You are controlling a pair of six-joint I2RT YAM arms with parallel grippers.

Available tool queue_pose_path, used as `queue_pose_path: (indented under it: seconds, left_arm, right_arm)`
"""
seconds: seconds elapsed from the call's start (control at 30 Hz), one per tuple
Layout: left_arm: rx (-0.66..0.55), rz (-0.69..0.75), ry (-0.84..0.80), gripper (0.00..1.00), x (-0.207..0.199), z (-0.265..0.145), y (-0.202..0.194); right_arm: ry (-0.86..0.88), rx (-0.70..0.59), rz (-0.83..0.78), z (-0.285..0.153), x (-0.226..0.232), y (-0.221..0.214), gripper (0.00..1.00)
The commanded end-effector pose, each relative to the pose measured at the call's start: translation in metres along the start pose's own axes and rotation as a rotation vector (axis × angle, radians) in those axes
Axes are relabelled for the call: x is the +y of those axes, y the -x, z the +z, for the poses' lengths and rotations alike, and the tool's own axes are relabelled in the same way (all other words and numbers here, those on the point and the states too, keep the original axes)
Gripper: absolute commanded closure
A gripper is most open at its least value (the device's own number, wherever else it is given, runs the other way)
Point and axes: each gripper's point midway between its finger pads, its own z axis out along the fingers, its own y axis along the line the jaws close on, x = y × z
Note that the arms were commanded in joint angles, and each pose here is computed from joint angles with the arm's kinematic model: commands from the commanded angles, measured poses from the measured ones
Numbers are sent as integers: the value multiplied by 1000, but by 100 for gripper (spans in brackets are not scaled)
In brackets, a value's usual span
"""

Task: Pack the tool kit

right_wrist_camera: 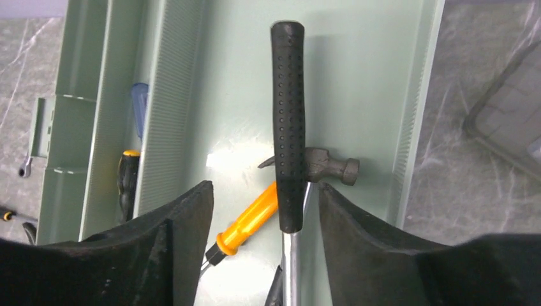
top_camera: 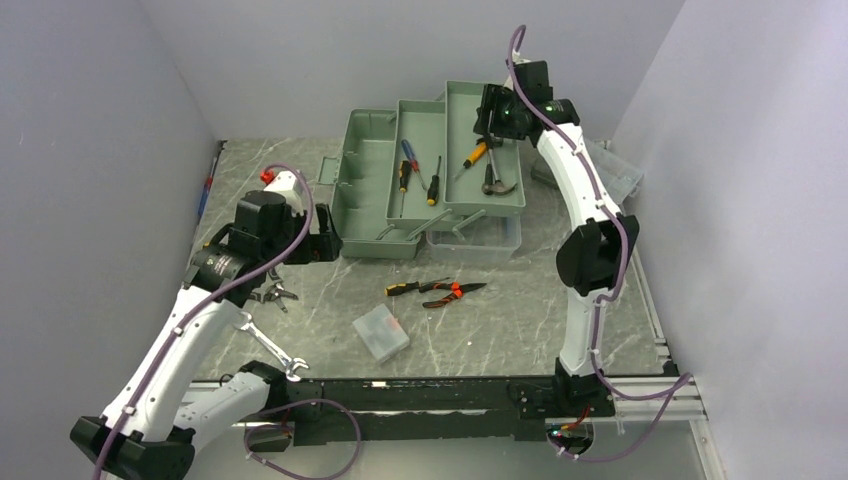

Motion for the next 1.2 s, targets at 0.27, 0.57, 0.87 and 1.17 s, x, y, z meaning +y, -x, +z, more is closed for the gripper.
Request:
queue_pose_path:
  seconds: [0.27, 0.57, 0.87, 1.17]
  left_arm:
    - [7, -138, -12, 1, 14, 5, 1]
    - [28, -264, 213, 1, 70, -2, 3]
    - [-15, -485, 486, 8, 141, -11, -20]
    - [-6, -727, 651, 19, 191, -2, -47]
  right_arm:
    - [275, -142, -196, -120, 76, 24, 29]
    - [493, -47, -348, -157, 151, -92, 28]
    - [565, 79, -424, -152, 199, -197, 29]
    - [651, 91, -456, -167, 220, -253, 31]
